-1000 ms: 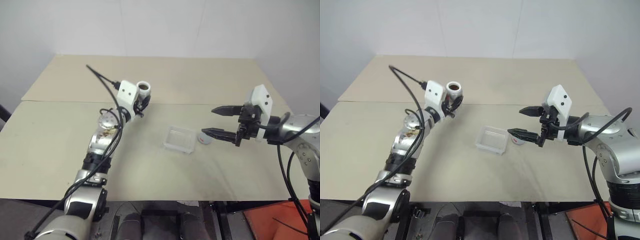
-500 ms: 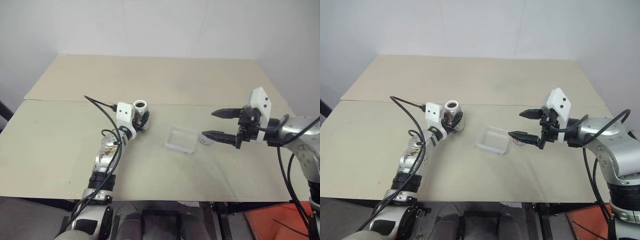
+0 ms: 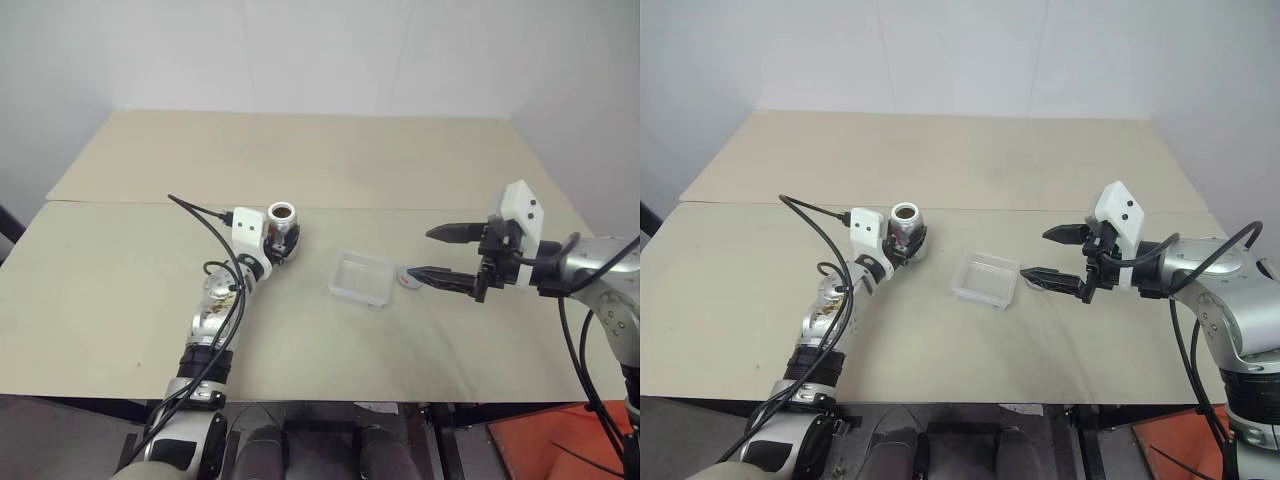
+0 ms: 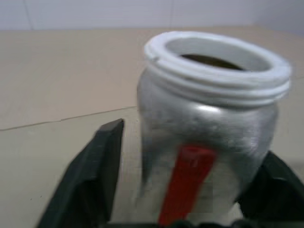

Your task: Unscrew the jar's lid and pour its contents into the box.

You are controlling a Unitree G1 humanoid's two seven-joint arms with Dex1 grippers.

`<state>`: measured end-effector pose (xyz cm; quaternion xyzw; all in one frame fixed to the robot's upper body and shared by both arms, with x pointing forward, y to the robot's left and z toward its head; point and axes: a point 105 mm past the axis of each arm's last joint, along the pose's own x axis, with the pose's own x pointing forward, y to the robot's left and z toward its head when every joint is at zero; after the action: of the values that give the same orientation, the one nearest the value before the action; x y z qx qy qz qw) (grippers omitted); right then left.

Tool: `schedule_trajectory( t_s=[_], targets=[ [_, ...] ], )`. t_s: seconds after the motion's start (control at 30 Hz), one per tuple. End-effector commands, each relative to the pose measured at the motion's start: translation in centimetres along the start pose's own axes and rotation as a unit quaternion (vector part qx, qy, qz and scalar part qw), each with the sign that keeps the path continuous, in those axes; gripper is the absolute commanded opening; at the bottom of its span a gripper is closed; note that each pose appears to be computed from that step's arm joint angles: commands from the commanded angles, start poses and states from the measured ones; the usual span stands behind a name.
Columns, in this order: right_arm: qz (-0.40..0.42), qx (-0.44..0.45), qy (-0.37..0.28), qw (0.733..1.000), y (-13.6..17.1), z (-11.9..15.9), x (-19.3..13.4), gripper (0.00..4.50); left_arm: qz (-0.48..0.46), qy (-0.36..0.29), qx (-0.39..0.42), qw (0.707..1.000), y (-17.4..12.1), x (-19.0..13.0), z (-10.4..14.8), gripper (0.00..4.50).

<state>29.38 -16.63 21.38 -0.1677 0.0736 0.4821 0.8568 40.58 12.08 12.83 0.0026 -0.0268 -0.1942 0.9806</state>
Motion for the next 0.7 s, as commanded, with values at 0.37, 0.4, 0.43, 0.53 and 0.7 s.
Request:
schedule_trajectory(
  t_s=[0.37,0.4,0.43,0.53,0.7],
  targets=[
    [-0.009,-0.019,-0.01,1.0,-0.2,1.0,-0.6,4.5,-0.02,-0.017,0.019,0.999,-0.3,-0.4,1.5,4.48],
    [-0.009,-0.02,-0.01,1.0,-0.2,1.0,-0.6,4.5,-0.031,-0.011,0.018,0.999,-0.6,-0.6,1.3,4.48],
    [-0.007,-0.022,-0.009,1.0,-0.1,1.0,-0.6,4.5,-0.044,-0.006,0.023,0.999,-0.9,-0.8,1.1,4.48],
    [-0.007,-0.024,-0.01,1.0,0.0,1.0,-0.6,4.5,-0.068,0.01,0.035,0.997,-1.5,-1.9,0.4,4.48],
    [-0.01,-0.028,-0.005,1.0,0.2,0.8,-0.8,4.5,-0.074,0.031,0.035,0.996,-1.2,-4.0,0.1,4.48]
  ],
)
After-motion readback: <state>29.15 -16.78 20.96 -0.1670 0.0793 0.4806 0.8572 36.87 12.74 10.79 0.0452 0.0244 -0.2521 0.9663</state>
